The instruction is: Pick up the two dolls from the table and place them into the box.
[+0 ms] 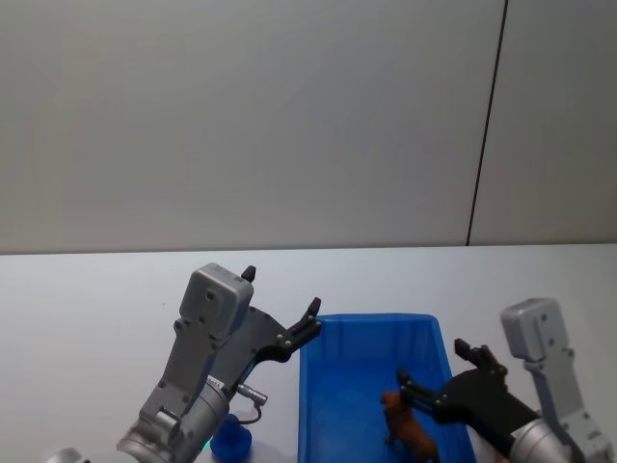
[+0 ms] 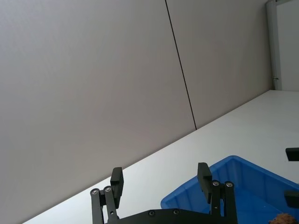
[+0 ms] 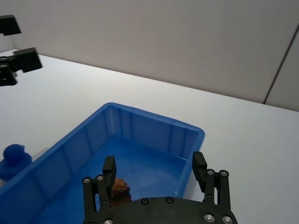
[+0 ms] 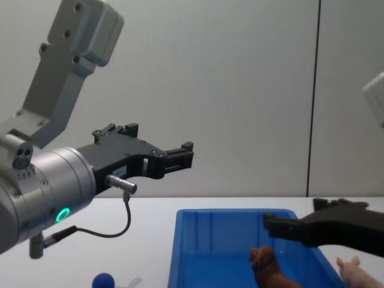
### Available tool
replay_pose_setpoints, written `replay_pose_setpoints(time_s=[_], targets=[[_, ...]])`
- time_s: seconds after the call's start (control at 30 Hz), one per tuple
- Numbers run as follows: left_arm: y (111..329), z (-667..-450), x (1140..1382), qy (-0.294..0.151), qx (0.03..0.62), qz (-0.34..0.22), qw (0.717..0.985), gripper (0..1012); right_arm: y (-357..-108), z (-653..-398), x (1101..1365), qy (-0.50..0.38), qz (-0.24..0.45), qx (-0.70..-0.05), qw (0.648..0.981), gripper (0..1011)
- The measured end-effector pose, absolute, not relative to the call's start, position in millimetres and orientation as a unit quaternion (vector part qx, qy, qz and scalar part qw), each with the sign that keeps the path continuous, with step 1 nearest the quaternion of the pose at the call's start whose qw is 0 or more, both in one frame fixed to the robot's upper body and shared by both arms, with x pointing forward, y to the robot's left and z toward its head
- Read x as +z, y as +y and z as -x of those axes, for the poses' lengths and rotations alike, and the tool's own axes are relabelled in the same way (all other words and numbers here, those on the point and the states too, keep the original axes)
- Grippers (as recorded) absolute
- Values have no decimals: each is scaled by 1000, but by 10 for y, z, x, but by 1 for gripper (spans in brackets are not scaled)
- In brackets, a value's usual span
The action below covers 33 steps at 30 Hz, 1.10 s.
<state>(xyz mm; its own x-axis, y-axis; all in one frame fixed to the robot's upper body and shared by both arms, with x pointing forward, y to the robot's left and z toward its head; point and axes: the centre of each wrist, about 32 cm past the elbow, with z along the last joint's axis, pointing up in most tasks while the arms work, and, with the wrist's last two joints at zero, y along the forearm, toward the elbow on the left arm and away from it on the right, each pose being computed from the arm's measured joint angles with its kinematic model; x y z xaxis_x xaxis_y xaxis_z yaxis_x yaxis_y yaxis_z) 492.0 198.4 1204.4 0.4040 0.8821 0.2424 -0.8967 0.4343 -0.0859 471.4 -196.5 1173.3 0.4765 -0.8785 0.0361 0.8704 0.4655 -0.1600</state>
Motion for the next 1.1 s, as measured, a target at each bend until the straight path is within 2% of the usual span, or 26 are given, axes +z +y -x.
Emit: replay_pose_setpoints(time_s=[0.53,1.1], targets=[[1984,-4920,12044,-126,531,-29,837,1001,-2268,-4500,11723,30,78,-575,814,1001],[1984,-4920,12044,-126,531,-29,837,1001,-2395,-4402,11540,52,103,-593,797,1001]])
